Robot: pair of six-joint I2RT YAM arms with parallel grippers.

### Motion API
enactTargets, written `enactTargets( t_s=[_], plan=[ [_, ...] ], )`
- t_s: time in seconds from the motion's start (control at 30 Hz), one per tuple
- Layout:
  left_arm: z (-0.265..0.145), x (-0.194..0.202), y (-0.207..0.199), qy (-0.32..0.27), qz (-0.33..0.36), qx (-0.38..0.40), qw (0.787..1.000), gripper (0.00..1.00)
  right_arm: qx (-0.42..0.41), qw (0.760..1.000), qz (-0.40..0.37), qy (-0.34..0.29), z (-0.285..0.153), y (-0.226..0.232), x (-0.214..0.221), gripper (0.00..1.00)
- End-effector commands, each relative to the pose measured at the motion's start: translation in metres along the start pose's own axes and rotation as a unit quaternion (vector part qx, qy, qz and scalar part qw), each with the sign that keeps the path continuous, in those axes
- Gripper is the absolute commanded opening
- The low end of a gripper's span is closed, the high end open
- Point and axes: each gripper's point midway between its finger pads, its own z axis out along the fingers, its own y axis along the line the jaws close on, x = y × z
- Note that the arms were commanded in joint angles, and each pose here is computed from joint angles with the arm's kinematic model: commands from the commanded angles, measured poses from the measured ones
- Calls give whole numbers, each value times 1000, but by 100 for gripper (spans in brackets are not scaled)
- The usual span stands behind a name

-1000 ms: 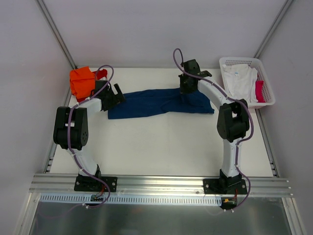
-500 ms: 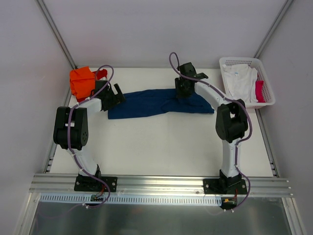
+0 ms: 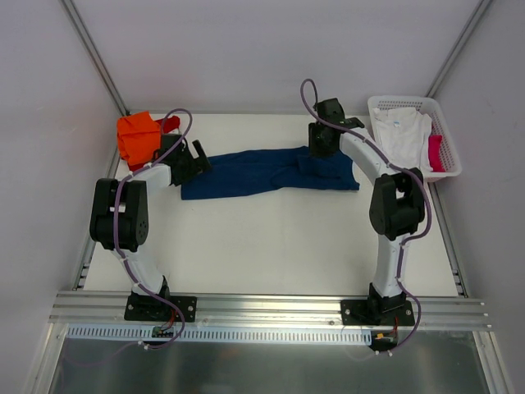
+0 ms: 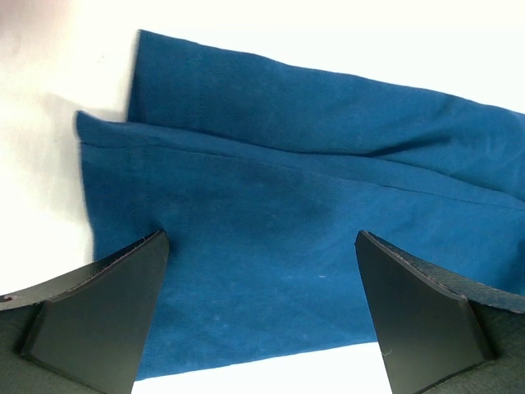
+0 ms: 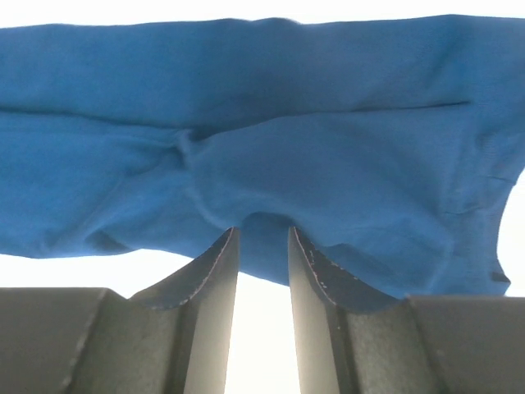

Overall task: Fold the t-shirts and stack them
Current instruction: Rotate the tshirt 90 degrees

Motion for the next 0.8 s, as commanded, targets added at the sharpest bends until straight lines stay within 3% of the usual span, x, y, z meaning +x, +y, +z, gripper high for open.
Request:
enactTargets(
  t_s=[0.0,0.4,0.77],
  plan=[
    [-1,-7,-15,-1,21,12,1000,99,9,1000,10,-7,-5,-15,-9,33],
    [8,0,-13,31,20,-3,999,99,-30,995,55,71,45,-14,44,33],
    [15,11,-8,64,19,-15,998,99,-62,987,95,112,51,-3,77,34]
  ],
)
